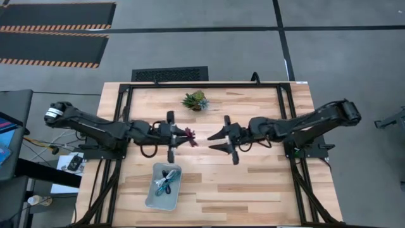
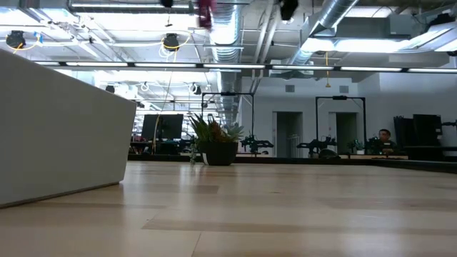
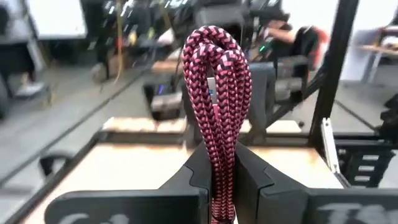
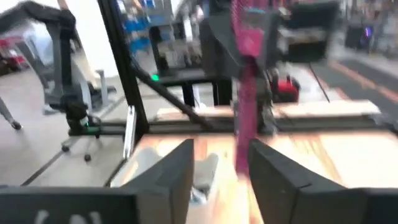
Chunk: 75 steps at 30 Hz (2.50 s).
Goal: Pick and place USB-C Cables
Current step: Put the pink USB cable into the gray bin, then return to Home Position
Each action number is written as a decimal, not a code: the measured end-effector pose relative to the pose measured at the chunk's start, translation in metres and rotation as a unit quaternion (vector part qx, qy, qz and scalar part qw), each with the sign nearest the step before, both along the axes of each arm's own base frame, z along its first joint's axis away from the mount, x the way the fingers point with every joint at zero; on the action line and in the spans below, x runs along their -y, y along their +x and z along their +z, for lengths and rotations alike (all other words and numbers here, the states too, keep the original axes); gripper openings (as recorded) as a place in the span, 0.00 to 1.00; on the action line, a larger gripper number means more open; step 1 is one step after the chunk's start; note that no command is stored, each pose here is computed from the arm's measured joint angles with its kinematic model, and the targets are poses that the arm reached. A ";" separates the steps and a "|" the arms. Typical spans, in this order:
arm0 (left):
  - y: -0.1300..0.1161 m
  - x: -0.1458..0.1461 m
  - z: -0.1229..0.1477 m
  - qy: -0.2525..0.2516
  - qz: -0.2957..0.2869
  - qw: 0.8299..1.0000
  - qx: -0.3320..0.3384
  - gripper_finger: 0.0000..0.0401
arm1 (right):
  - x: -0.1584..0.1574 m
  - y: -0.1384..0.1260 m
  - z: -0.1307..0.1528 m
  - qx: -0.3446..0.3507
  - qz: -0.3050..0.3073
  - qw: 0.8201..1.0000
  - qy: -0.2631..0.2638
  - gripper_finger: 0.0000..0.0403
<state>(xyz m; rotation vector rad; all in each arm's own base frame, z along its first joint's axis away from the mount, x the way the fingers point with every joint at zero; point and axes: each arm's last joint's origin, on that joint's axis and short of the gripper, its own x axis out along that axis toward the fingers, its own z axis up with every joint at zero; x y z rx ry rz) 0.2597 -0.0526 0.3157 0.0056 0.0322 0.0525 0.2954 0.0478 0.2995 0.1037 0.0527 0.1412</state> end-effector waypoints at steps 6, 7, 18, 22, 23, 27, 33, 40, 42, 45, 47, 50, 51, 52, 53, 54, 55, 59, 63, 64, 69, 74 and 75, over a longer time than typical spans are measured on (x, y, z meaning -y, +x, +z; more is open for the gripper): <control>-0.035 0.004 0.000 -0.166 0.067 0.982 -0.069 0.03 | 0.008 -0.033 0.014 -0.057 -0.048 0.997 0.011 0.49; -0.041 0.005 -0.003 -0.202 0.082 0.972 -0.083 0.03 | 0.009 -0.037 0.015 -0.068 -0.058 0.996 0.009 0.49; -0.067 0.065 -0.051 -0.439 0.159 0.857 -0.215 0.03 | 0.016 -0.057 -0.001 -0.191 -0.123 0.973 0.027 0.44; -0.063 0.093 -0.076 -0.472 0.173 0.826 -0.256 0.03 | 0.015 -0.051 -0.012 -0.218 -0.126 0.968 0.024 0.43; -0.063 0.101 -0.083 -0.479 0.174 0.817 -0.268 0.03 | 0.014 -0.048 -0.012 -0.213 -0.125 0.969 0.026 0.43; -0.065 0.123 -0.108 -0.495 0.189 0.788 -0.312 0.03 | 0.013 -0.042 -0.020 -0.231 -0.126 0.965 0.021 0.42; -0.065 0.133 -0.129 -0.478 0.206 0.773 -0.363 0.17 | 0.013 -0.034 -0.031 -0.251 -0.116 0.961 0.021 0.45; -0.064 0.125 -0.119 -0.472 0.189 0.776 -0.374 0.47 | 0.011 -0.025 -0.029 -0.241 -0.108 0.964 0.027 0.57; -0.066 0.119 -0.107 -0.469 0.162 0.783 -0.377 0.54 | 0.011 -0.025 -0.015 -0.219 -0.107 0.969 0.036 0.60; -0.073 0.106 -0.079 -0.468 0.105 0.802 -0.357 0.61 | 0.011 -0.030 0.016 -0.178 -0.095 0.979 0.023 0.61; -0.081 0.093 -0.057 -0.466 0.078 0.824 -0.312 0.63 | 0.009 -0.038 0.036 -0.160 -0.076 0.984 -0.010 0.61; -0.099 0.072 -0.021 -0.423 0.031 0.881 -0.212 0.64 | 0.007 -0.056 0.065 -0.132 -0.051 0.987 -0.070 0.61; -0.107 0.064 -0.009 -0.397 0.010 0.899 -0.185 0.64 | 0.007 -0.063 0.073 -0.120 -0.046 0.988 -0.088 0.61; -0.115 0.057 0.000 -0.366 -0.008 0.916 -0.163 0.64 | 0.008 -0.070 0.080 -0.101 -0.043 0.989 -0.102 0.61; -0.122 0.050 0.008 -0.329 -0.018 0.933 -0.141 0.64 | 0.009 -0.077 0.086 -0.075 -0.041 0.990 -0.110 0.61; -0.129 0.043 0.014 -0.296 -0.019 0.948 -0.117 0.64 | 0.010 -0.083 0.091 -0.037 -0.036 0.992 -0.114 0.61; -0.135 0.036 0.019 -0.263 -0.016 0.960 -0.092 0.64 | 0.011 -0.092 0.096 0.005 -0.023 0.993 -0.119 0.61; -0.162 0.011 0.028 -0.178 -0.038 0.983 -0.027 0.64 | 0.030 -0.137 0.082 0.074 -0.038 0.992 -0.093 0.61; -0.178 -0.002 0.004 -0.164 -0.071 0.984 0.004 0.64 | 0.043 -0.168 0.045 0.121 -0.075 0.989 -0.024 0.61; -0.181 -0.003 -0.002 -0.168 -0.089 0.982 0.015 0.64 | 0.044 -0.174 0.037 0.133 -0.077 0.988 -0.013 0.61; -0.188 -0.004 -0.039 -0.168 -0.188 0.965 0.065 0.64 | 0.045 -0.188 -0.002 0.154 -0.075 0.985 0.029 0.61; -0.193 -0.003 -0.077 -0.183 -0.256 0.946 0.078 0.64 | 0.043 -0.183 -0.044 0.167 -0.067 0.983 0.043 0.61; -0.194 -0.003 -0.083 -0.187 -0.264 0.943 0.079 0.64 | 0.043 -0.183 -0.053 0.178 -0.075 0.980 0.050 0.61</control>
